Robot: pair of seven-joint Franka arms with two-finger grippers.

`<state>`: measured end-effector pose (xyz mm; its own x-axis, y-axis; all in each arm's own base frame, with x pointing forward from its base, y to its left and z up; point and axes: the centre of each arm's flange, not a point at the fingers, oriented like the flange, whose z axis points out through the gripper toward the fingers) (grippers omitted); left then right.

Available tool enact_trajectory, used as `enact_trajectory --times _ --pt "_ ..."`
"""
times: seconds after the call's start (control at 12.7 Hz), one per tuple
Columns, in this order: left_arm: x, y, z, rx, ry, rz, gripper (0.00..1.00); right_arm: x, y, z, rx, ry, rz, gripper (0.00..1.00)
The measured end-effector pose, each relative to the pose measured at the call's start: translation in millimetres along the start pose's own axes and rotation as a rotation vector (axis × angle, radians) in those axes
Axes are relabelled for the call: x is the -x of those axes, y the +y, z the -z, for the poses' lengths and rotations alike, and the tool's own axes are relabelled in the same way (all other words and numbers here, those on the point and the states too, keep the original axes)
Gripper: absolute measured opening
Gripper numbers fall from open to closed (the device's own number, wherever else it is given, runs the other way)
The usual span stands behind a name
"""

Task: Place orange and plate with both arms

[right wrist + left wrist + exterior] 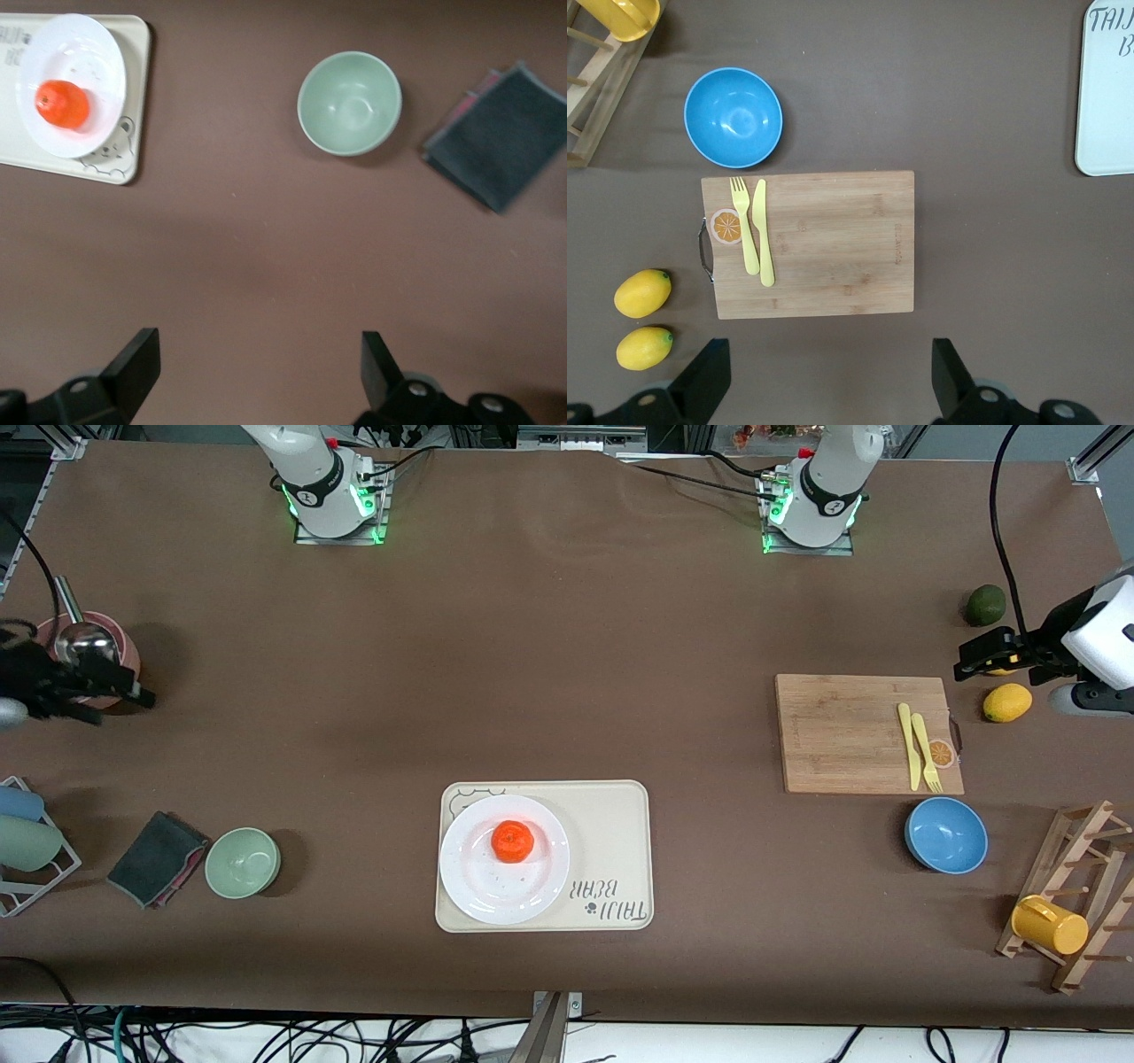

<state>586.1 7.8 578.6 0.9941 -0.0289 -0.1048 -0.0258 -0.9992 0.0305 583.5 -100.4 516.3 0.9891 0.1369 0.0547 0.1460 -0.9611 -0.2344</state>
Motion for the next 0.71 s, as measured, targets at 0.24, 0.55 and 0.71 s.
enact_trajectory --times 0.24,0.55,0.71 --pt "0 0 0 0.000 0.000 0.000 1.00 7 -25 32 0.089 -0.037 -0.072 1.00" --pt "0 0 0 0.000 0.000 0.000 1.00 6 -17 39 0.164 -0.051 -0.085 1.00" --pt "0 0 0 0.000 0.000 0.000 1.00 6 -17 40 0.167 -0.051 -0.087 1.00"
